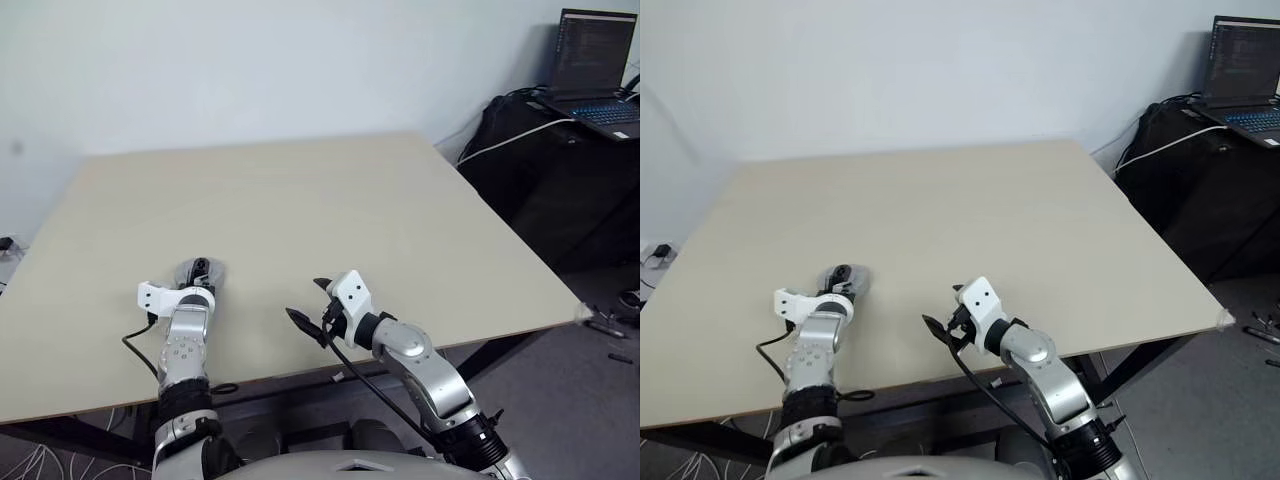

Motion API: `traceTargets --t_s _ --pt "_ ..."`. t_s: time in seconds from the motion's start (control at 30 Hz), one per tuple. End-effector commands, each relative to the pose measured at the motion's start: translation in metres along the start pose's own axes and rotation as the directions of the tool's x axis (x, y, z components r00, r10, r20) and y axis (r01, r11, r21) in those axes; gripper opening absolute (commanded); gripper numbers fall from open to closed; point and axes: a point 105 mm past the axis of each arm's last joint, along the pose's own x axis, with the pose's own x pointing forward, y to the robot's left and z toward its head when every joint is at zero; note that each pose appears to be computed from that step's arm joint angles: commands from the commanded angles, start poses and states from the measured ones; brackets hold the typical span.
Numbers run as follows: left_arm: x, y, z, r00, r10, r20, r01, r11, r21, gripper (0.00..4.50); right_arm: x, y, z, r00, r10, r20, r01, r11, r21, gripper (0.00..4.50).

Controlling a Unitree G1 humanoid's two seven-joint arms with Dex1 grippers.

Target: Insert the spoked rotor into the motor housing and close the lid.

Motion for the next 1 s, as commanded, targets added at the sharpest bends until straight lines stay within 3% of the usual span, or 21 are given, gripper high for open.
traceTargets --t_s 0.03,0.27,0.37,0.43,0.47,0.53,0.6,0.67,0.9,1.0 --pt "-0.031 0.058 -0.049 0.969 0.208 -0.13 -0.219 0.973 -0.07 4.48 0.0 -0.001 0.011 0.999 0.008 0.031 -0.008 1.0 -0.004 4.5" --pt "-0.065 0.063 -0.06 0.953 0.208 -0.221 -0.217 0.976 -0.014 4.48 -0.004 -0.002 0.011 1.0 0.007 0.024 -0.007 1.0 0.021 4.5" --pt "-0.075 0.045 -0.056 0.968 0.112 -0.224 -0.087 0.989 0.118 4.48 -0.008 -0.005 0.013 0.999 -0.014 0.046 0.012 0.999 0.039 4.5" --pt "-0.08 0.028 -0.045 0.984 0.005 -0.177 0.047 0.957 0.285 4.48 -0.013 -0.011 0.016 0.995 -0.06 0.082 0.054 0.996 0.07 4.5" --pt "-0.082 0.02 -0.039 0.989 -0.057 -0.139 0.113 0.891 0.439 4.48 -0.018 -0.017 0.016 0.989 -0.107 0.105 0.101 0.993 0.06 4.5" --pt "-0.087 0.011 -0.034 0.983 -0.146 -0.107 0.181 0.763 0.621 4.48 -0.024 -0.024 0.016 0.977 -0.168 0.13 0.165 0.986 0.04 4.5" --pt "-0.091 0.003 -0.029 0.966 -0.253 -0.053 0.189 0.554 0.811 4.48 -0.031 -0.035 0.016 0.946 -0.275 0.17 0.273 0.961 0.035 4.5" --pt "-0.099 -0.004 -0.026 0.934 -0.359 -0.004 0.169 0.429 0.888 4.48 -0.042 -0.048 0.017 0.891 -0.4 0.213 0.404 0.914 0.028 4.5" --pt "-0.111 -0.007 -0.024 0.865 -0.5 0.05 0.104 0.275 0.956 4.48 -0.069 -0.054 0.0 0.812 -0.518 0.268 0.562 0.818 -0.122 4.5" --pt "-0.121 -0.009 -0.021 0.812 -0.576 0.09 0.092 0.278 0.956 4.48 -0.079 -0.054 -0.014 0.8 -0.549 0.243 0.584 0.805 -0.103 4.5"
